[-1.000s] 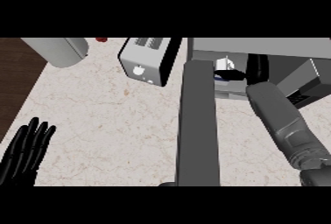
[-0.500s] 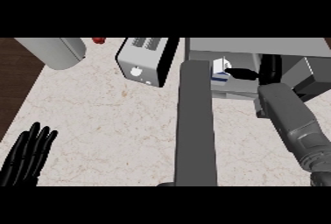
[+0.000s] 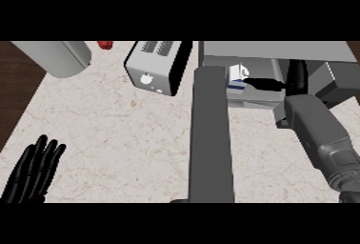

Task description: Pick up the milk, place it into the microwave and close the microwave

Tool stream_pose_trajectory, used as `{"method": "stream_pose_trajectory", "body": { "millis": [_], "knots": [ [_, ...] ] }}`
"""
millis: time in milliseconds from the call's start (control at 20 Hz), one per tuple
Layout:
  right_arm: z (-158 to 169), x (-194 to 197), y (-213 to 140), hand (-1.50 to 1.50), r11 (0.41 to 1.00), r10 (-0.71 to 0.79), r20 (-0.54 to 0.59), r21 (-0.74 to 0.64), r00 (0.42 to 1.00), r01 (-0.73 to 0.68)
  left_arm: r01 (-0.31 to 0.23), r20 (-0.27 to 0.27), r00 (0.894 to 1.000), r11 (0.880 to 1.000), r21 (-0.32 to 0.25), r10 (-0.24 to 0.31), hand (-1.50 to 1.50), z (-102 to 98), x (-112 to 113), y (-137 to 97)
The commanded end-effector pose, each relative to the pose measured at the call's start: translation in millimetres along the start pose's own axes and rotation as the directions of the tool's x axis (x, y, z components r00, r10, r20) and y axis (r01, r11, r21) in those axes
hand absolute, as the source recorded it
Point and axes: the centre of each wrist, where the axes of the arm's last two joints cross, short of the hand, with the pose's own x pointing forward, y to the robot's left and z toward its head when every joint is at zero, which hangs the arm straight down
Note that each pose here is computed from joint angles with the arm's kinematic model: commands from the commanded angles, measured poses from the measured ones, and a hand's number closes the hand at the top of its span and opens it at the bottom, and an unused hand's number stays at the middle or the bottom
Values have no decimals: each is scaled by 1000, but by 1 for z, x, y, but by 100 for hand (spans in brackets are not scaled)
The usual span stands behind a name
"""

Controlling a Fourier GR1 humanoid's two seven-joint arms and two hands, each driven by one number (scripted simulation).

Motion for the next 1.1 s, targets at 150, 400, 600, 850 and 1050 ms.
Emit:
{"method": "stream_pose_trajectory", "body": {
  "millis": [150, 400, 600, 850, 1050],
  "knots": [
    [33, -33, -14, -150, 995, -89, -53, 33, 995, 91, -30, 7, 1000, 999, -14, 30, -150, -10, -19, -9],
    [66, -45, 8, -150, 969, -196, -78, 139, 978, 205, -45, 3, 999, 999, -10, 45, -150, 5, 4, -5],
    [93, -61, 8, -150, 976, -173, -169, 107, 970, 192, -32, -3, 999, 999, 3, 32, -150, 4, -1, -5],
    [133, -75, 16, -150, 956, -229, -206, 138, 952, 260, -26, 10, 1000, 1000, 16, 25, -150, 7, 10, -10],
    [161, -80, 24, -150, 934, -291, -221, 145, 931, 326, -43, -30, 999, 999, -16, 43, -150, 2, -1, -19]
  ]
}}
